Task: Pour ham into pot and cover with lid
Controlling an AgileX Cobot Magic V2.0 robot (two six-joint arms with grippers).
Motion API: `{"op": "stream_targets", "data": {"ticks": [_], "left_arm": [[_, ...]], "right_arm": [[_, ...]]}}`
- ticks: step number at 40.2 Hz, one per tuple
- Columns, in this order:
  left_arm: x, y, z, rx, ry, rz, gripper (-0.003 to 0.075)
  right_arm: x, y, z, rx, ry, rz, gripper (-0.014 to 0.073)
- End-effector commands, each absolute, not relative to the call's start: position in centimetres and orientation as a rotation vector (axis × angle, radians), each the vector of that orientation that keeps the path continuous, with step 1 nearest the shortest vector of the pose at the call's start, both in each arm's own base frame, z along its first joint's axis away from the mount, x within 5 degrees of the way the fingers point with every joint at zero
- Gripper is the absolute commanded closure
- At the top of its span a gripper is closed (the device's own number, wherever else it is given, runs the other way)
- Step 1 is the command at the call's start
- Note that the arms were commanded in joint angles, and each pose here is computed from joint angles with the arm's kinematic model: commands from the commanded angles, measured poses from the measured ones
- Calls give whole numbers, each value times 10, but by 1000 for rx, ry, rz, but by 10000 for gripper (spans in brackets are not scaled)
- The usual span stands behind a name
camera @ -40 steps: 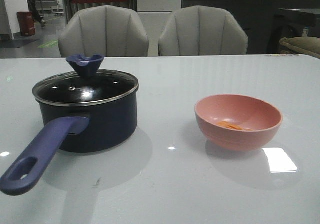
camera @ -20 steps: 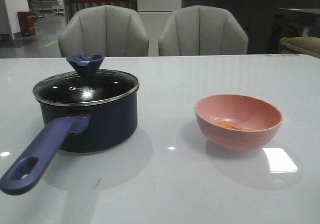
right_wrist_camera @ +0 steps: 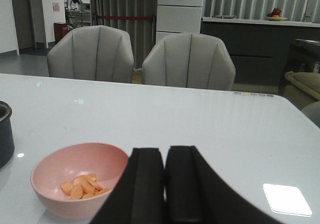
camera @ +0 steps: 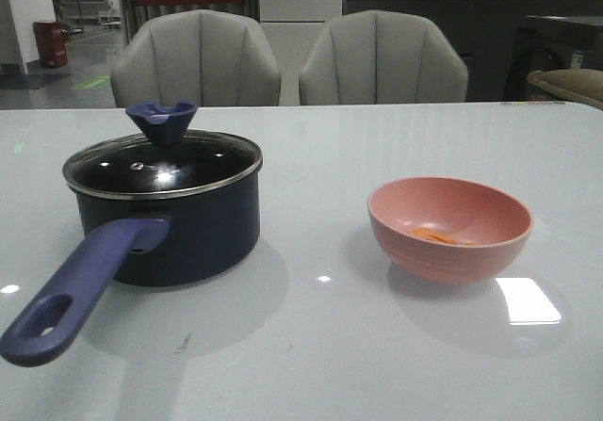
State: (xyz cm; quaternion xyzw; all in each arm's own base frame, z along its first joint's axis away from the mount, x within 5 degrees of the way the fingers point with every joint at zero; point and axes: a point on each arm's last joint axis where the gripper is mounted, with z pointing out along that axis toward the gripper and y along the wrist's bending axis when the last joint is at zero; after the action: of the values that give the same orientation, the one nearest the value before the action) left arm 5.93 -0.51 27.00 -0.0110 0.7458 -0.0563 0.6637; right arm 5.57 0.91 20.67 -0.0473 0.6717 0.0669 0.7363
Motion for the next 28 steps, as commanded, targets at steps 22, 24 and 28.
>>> {"op": "stream_targets", "data": {"ticks": [22,24,28], "left_arm": [[62,-7,294,-72,1639,-199,134],[64,-7,299,-65,1673,-193,134],[71,-8,315,-60,1718,-196,134]], "right_arm": [[52,9,217,-109,1363,137,433],[52,9,217,-109,1363,137,433],[52,9,217,-109,1363,137,433]]}}
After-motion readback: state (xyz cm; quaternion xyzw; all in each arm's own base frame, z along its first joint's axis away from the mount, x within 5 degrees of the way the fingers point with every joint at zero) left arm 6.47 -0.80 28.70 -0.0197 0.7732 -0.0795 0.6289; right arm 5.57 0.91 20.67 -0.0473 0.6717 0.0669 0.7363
